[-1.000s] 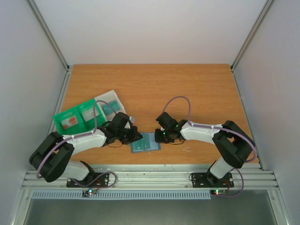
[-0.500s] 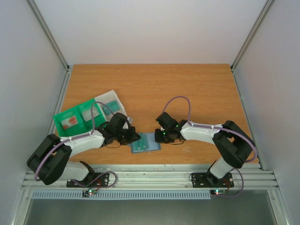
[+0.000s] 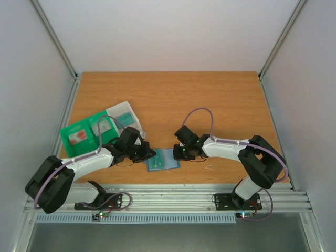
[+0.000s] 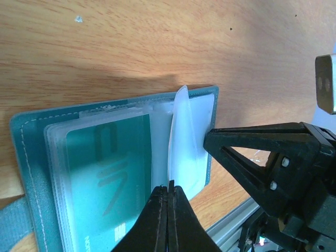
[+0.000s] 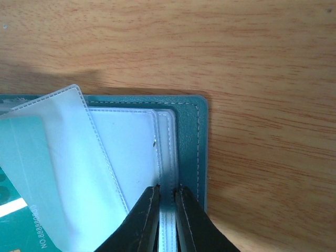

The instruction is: Take the credit cards out of the card holder

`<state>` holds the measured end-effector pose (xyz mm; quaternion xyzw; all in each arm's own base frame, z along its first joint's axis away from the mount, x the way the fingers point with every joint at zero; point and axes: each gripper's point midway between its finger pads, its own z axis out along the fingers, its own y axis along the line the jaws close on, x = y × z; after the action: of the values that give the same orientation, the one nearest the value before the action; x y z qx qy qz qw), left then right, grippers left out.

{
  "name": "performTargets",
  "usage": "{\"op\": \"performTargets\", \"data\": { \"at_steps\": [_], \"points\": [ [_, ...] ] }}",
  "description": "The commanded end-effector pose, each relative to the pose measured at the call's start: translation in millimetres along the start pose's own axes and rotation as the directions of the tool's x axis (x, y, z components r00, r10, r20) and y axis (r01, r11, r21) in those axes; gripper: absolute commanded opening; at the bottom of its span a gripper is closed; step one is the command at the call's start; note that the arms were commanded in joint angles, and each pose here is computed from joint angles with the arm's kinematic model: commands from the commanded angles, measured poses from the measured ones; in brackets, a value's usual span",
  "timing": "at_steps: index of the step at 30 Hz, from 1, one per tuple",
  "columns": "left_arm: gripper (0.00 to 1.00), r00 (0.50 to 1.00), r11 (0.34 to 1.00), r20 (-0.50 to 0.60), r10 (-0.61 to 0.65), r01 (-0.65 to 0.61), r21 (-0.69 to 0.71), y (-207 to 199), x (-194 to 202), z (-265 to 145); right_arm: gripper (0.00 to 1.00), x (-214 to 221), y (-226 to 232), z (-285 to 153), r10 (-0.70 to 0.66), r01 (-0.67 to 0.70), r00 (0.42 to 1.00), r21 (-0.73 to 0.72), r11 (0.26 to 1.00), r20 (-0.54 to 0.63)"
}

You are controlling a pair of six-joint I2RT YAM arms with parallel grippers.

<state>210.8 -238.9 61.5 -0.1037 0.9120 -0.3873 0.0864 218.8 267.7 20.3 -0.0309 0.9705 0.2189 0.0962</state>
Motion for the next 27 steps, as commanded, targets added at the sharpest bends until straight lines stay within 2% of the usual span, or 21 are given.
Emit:
{"op": "performTargets", "data": {
  "at_steps": [1, 8, 14, 17, 21, 27],
  "points": [
    [0.00, 1.000, 1.000, 0.011, 0.001, -0.001, 0.015, -3, -1, -7, 0.10, 12, -23, 1, 0.023, -0.021, 0.999, 0.087, 0.996, -0.026],
    [0.00, 0.999, 1.000, 0.033, 0.018, -0.018, -0.005, -1, -2, -15, 0.10, 12, -22, -1, 0.014, -0.011, 1.000, 0.089, 0.996, -0.024],
    [0.00, 0.998, 0.999, 0.034, 0.051, -0.051, 0.010, -10, -3, -26, 0.13, 1, -7, -35, -0.072, 0.071, 0.997, 0.060, 0.996, 0.023],
    [0.00, 0.994, 0.995, 0.027, 0.101, -0.102, 0.013, -19, -3, -35, 0.16, -3, 4, -60, -0.156, 0.155, 0.986, 0.025, 0.988, 0.058],
    [0.00, 0.981, 0.977, 0.017, 0.194, -0.195, 0.088, -40, 3, -46, 0.20, -5, 21, -94, -0.246, 0.250, 0.965, -0.028, 0.968, 0.085],
    [0.00, 0.940, 0.916, 0.011, 0.341, -0.335, 0.220, -74, 17, -70, 0.25, -1, 57, -144, -0.371, 0.395, 0.915, -0.172, 0.902, 0.157]
  ]
}}
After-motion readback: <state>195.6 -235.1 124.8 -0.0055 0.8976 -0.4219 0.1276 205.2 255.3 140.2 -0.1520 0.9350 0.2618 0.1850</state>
